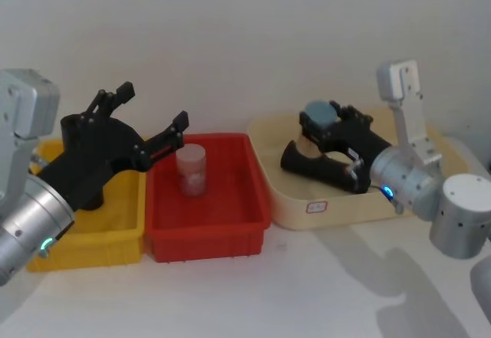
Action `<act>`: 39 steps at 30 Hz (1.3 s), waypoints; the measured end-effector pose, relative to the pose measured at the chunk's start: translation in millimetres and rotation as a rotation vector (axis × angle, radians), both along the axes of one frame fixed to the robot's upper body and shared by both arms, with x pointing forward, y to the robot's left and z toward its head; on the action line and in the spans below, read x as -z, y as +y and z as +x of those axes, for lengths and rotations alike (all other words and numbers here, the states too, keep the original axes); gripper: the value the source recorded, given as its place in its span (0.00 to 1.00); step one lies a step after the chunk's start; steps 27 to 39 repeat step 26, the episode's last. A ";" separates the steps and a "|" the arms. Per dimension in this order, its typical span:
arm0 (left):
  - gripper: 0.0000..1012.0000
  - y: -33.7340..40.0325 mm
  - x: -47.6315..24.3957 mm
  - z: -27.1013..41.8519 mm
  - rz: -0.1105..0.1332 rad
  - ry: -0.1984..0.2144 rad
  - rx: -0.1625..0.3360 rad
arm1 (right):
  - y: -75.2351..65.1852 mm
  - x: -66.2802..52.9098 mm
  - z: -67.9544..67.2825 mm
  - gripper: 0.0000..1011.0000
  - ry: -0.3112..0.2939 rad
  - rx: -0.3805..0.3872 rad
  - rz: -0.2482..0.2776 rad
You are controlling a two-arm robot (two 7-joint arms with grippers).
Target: Pick up the garbage bag with the one hand and transfer it to the other hand.
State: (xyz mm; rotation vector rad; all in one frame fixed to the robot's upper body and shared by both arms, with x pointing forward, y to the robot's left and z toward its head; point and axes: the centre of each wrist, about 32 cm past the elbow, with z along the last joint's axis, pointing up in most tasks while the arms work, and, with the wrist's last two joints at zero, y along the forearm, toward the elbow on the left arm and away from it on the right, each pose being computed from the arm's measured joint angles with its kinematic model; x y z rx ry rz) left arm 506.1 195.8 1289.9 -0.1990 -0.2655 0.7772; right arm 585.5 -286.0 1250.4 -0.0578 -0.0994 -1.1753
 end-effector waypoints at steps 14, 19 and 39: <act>0.99 0.0 0.0 0.0 0.000 0.000 0.000 | -15.1 26.9 -2.5 0.97 0.076 -0.039 -0.114; 0.99 0.0 0.0 0.0 0.000 0.000 0.000 | -19.2 32.0 -4.1 0.99 0.087 -0.057 -0.092; 0.99 0.0 0.0 0.0 0.000 0.000 0.000 | -23.7 35.4 -6.2 0.99 0.087 -0.066 -0.029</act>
